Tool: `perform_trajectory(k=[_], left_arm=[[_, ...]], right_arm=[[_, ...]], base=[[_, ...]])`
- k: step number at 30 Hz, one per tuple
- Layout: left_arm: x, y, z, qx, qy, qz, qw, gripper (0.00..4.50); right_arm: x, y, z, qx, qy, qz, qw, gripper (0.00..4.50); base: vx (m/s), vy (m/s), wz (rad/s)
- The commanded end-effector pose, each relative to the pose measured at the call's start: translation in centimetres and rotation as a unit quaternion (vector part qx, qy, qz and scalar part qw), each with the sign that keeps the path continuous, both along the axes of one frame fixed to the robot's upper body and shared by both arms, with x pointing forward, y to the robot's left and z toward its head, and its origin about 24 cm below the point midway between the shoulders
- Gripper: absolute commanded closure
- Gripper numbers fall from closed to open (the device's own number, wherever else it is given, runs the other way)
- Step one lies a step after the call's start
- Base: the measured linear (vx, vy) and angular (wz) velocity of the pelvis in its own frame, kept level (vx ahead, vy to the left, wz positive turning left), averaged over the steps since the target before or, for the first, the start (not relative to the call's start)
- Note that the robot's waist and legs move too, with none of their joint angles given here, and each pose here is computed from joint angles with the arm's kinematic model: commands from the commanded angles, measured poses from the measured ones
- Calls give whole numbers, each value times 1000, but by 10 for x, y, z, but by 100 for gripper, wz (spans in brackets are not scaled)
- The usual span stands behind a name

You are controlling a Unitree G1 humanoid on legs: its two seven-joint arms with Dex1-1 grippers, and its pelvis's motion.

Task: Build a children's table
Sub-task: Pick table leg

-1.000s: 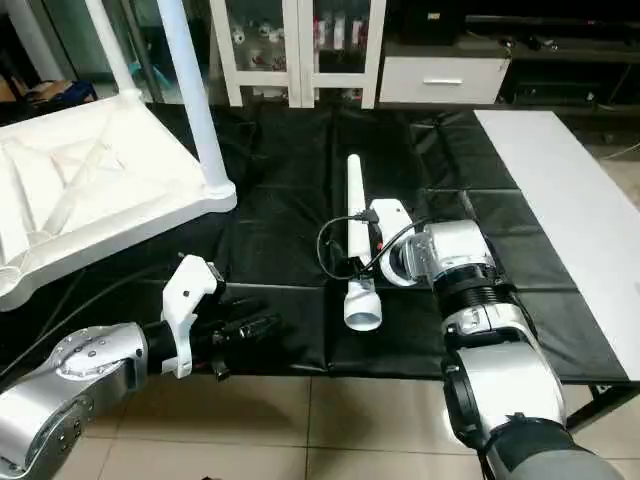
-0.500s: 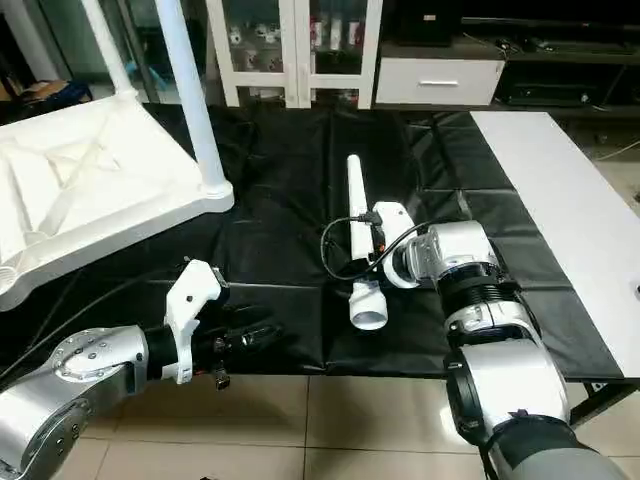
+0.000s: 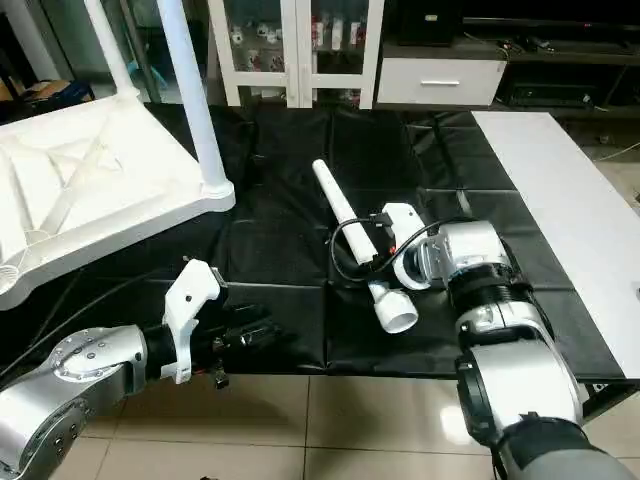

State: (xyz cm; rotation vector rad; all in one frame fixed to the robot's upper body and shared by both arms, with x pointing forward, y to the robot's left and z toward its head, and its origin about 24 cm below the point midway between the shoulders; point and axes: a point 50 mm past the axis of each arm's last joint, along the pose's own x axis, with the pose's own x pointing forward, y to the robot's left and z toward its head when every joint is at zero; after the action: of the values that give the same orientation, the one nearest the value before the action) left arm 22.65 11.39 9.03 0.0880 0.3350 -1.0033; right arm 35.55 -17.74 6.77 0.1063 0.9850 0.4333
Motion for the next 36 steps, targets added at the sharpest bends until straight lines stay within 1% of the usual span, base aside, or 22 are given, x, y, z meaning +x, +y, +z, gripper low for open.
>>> perform_trajectory(k=[1,3,4,7,9,11,12,13,14,15,17,18,20,24,25,27,28,29,30,31,32,36], left_arm=[[2,2,7,-2,-13,7,1000,284],[2,3,9,-8,-14,11,1000,284],[4,3,13,-23,-16,17,999,284],[5,3,17,-41,-18,21,999,284],[12,3,27,-83,-25,44,995,255],[17,3,32,-109,-25,62,992,235],[24,5,39,-149,-22,93,984,223],[27,6,43,-169,-21,104,980,223],[29,6,48,-189,-20,110,976,214],[29,6,48,-189,-20,110,976,200],[32,3,55,-216,-23,107,970,192],[35,2,59,-230,-24,110,967,176],[45,-2,71,-263,-26,123,957,168],[52,-3,79,-272,-22,137,952,123],[52,-3,79,-272,-22,137,952,123],[59,0,85,-304,-18,162,939,101],[61,1,89,-321,-15,165,933,101],[61,1,89,-321,-15,165,933,93],[62,1,95,-351,-7,162,922,77],[62,1,95,-351,-7,162,922,69],[61,1,100,-374,-3,152,915,64],[57,-1,105,-392,-1,134,910,63]], right_arm=[[-1,-4,0,-8,-4,2,1000,260],[-1,-8,4,-3,-17,3,1000,263],[-1,-10,11,14,-39,2,999,263],[-1,-11,16,22,-51,3,998,264],[-1,-9,24,46,-93,8,995,264],[-1,-9,30,63,-121,8,991,264],[1,-8,41,92,-179,8,979,264],[1,-6,48,112,-220,13,969,264],[-3,-3,58,152,-263,31,952,264],[-3,-3,58,152,-263,31,952,264],[-15,6,69,205,-297,74,930,264],[-24,13,74,232,-310,110,915,264],[-46,30,82,297,-309,188,884,264],[-63,44,85,331,-302,239,861,265],[-63,44,85,331,-302,239,861,265],[-70,49,86,340,-300,263,851,265],[-72,51,86,341,-300,267,850,265],[-72,51,86,341,-300,267,850,265],[-74,52,87,344,-300,272,847,265],[-74,52,87,344,-300,272,847,265],[-75,53,88,346,-299,275,846,265],[-75,53,87,345,-295,277,847,265]], base=[[0,0,0],[0,0,0],[0,0,0],[0,0,0],[0,0,0],[0,0,0],[0,0,0],[0,0,0],[0,0,0],[0,0,0],[0,0,0],[0,0,0],[0,0,0],[0,0,0],[0,0,0],[0,0,0],[0,0,0],[0,0,0],[0,0,0],[0,0,0],[0,0,0],[0,0,0]])
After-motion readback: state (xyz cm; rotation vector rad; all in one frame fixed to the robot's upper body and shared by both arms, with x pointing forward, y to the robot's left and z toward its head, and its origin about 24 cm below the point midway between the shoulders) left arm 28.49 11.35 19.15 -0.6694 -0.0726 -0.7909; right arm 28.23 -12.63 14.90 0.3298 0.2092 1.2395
